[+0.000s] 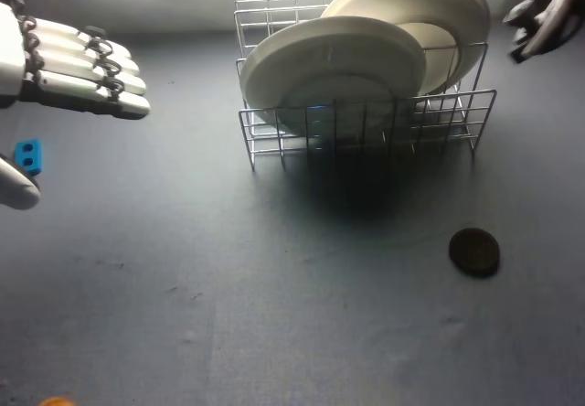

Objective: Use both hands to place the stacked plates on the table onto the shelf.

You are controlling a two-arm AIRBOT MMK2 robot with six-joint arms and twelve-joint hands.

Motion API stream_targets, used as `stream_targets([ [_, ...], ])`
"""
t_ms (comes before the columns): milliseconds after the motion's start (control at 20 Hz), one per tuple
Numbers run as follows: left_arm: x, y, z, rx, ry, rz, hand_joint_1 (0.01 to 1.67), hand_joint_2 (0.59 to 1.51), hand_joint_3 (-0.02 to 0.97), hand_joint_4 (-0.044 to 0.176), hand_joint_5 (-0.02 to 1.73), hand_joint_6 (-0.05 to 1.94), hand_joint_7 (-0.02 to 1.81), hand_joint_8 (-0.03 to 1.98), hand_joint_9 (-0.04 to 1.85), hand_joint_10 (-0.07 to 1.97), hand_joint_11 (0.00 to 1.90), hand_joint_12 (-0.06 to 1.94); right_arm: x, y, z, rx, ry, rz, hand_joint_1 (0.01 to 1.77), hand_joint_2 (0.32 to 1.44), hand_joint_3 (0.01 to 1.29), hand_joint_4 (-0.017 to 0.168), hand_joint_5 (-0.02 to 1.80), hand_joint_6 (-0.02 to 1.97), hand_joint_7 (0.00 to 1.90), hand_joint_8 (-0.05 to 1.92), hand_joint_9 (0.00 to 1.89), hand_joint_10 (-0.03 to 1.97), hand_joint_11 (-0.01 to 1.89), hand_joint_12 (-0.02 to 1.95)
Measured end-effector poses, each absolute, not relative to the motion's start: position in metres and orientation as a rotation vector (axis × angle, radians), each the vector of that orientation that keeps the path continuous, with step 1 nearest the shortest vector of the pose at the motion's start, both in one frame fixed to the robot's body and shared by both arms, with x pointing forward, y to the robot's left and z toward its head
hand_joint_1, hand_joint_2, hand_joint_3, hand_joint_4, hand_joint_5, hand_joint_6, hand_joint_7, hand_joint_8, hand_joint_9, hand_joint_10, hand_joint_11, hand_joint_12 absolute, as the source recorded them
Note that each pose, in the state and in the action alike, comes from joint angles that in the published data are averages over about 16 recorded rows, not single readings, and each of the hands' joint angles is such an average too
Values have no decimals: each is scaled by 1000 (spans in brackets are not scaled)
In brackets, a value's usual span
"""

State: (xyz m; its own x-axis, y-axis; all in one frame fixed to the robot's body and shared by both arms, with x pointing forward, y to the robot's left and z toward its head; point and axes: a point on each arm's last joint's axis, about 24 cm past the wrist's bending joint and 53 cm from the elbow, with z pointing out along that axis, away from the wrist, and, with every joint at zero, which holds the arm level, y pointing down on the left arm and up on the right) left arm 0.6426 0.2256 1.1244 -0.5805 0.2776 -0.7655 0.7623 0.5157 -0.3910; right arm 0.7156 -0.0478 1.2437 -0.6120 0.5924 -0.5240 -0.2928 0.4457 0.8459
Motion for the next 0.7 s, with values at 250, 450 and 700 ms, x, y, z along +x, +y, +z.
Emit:
stream_targets([
  [250, 634, 216, 1129, 883, 2092, -1009, 13, 1164, 18, 2, 88, 14, 118, 12, 106, -27, 19, 233, 700, -63, 1256, 180, 1810, 1228, 956, 1049, 10, -3, 749, 45, 819, 17, 799, 44, 291, 1296],
  [450, 626, 208, 1133, 918, 2070, -1033, 12, 1202, 18, 2, 195, 155, 242, 211, 205, 261, 39, 655, 684, -72, 1261, 114, 1799, 1172, 824, 1063, 10, -3, 780, 120, 853, 219, 826, 337, 419, 1347],
  [700, 618, 201, 1137, 953, 2047, -1053, 14, 1260, 17, 2, 363, 736, 481, 807, 430, 874, 223, 1249, 671, -80, 1262, 50, 1792, 1120, 593, 1101, 10, -2, 773, 662, 903, 801, 923, 930, 737, 1531],
])
